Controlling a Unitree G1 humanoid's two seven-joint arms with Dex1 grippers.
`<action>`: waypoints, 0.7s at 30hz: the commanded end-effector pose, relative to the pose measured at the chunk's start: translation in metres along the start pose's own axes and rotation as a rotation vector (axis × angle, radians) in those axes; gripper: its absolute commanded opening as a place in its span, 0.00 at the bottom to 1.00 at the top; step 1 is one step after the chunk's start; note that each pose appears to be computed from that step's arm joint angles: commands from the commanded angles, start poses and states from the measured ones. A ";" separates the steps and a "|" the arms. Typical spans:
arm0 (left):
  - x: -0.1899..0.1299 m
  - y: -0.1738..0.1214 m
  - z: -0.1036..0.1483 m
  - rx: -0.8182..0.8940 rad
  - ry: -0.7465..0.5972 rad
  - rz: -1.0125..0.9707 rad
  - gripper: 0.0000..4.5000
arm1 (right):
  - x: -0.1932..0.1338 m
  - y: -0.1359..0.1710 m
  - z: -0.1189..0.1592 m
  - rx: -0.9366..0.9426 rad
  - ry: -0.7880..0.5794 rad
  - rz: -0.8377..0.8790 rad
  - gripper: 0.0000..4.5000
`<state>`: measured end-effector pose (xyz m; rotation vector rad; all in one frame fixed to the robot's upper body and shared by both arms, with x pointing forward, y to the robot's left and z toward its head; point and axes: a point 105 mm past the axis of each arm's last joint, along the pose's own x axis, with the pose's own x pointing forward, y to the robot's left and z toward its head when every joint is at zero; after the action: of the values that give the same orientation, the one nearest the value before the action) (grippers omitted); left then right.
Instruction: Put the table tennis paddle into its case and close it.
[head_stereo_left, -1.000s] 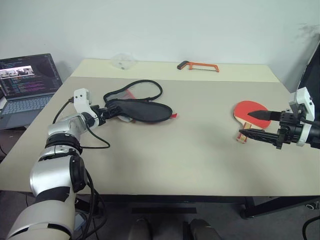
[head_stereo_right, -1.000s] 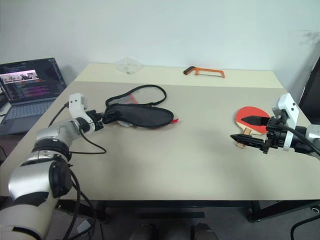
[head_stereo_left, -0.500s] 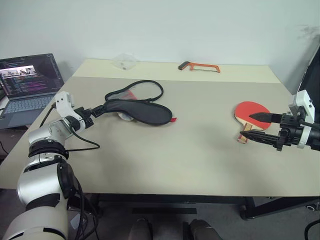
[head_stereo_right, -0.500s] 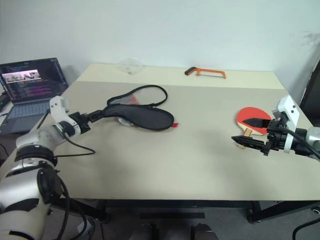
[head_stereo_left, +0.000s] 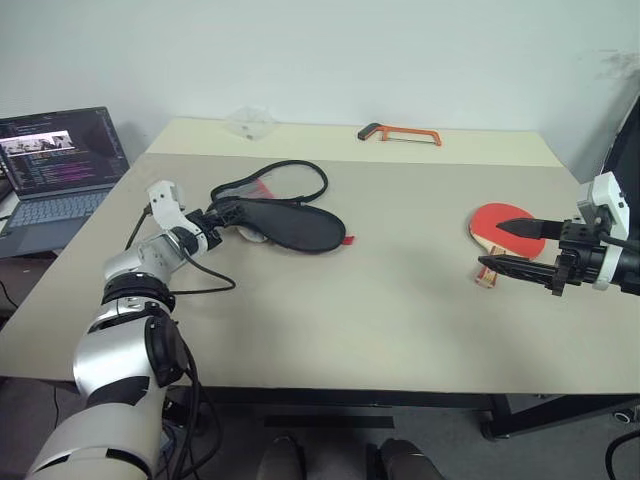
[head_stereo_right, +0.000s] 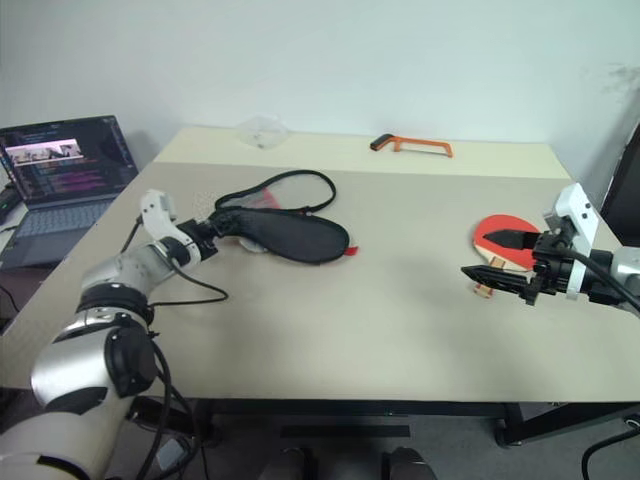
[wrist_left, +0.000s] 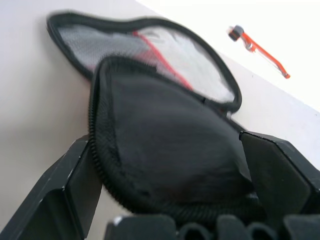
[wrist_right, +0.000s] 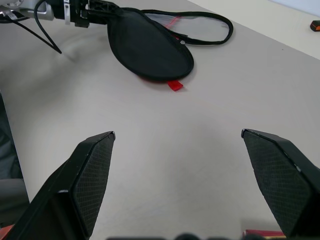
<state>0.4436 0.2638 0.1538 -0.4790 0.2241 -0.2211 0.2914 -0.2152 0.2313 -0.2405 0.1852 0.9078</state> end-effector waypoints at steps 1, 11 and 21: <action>0.000 -0.013 0.023 0.020 -0.064 -0.049 0.96 | -0.004 0.001 0.009 -0.043 -0.013 -0.010 1.00; 0.005 -0.039 0.039 0.139 -0.209 0.059 0.36 | -0.007 0.001 0.007 -0.044 -0.002 -0.025 1.00; 0.007 -0.095 -0.010 0.271 -0.340 0.255 0.01 | -0.003 0.000 0.008 -0.051 0.002 -0.012 1.00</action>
<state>0.4362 0.1833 0.1716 -0.2378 -0.0115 0.0605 0.2904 -0.2163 0.2280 -0.2413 0.1978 0.9035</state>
